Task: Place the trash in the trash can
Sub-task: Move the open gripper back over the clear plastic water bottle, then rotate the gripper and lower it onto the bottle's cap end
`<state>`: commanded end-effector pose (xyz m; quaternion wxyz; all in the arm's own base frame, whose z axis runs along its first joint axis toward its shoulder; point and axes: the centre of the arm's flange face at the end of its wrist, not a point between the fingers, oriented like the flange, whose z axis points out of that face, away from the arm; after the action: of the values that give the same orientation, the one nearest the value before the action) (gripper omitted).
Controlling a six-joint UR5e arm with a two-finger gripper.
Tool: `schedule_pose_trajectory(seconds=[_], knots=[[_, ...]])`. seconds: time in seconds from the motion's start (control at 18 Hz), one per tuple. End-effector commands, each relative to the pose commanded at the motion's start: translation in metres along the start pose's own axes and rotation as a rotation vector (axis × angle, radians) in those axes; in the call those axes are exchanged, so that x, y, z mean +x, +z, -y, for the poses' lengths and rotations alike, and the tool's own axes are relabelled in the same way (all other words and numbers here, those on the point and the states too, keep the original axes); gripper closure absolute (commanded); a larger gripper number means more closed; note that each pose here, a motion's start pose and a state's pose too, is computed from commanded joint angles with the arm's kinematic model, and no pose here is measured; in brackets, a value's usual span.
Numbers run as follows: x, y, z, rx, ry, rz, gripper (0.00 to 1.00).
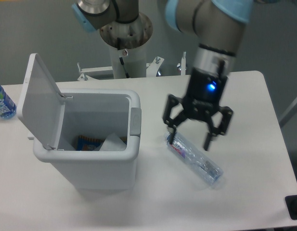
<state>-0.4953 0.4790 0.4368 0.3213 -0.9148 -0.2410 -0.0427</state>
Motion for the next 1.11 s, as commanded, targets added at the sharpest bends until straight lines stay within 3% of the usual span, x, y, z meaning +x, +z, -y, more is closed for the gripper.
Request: schedule_pose_trajectory(seconds=[0.22,0.39,0.67,1.11], knots=[[-0.012,0.008,-0.009,-0.055,-0.083,0.074,0.0],[-0.043,0.02,-0.031,-0.161,-0.158,0.133,0.0],[-0.062,0.061,-0.054,-0.312,-0.253,0.22,0.0],[-0.044,0.142,-0.07,-0.472,-0.257,0.383,0.0]])
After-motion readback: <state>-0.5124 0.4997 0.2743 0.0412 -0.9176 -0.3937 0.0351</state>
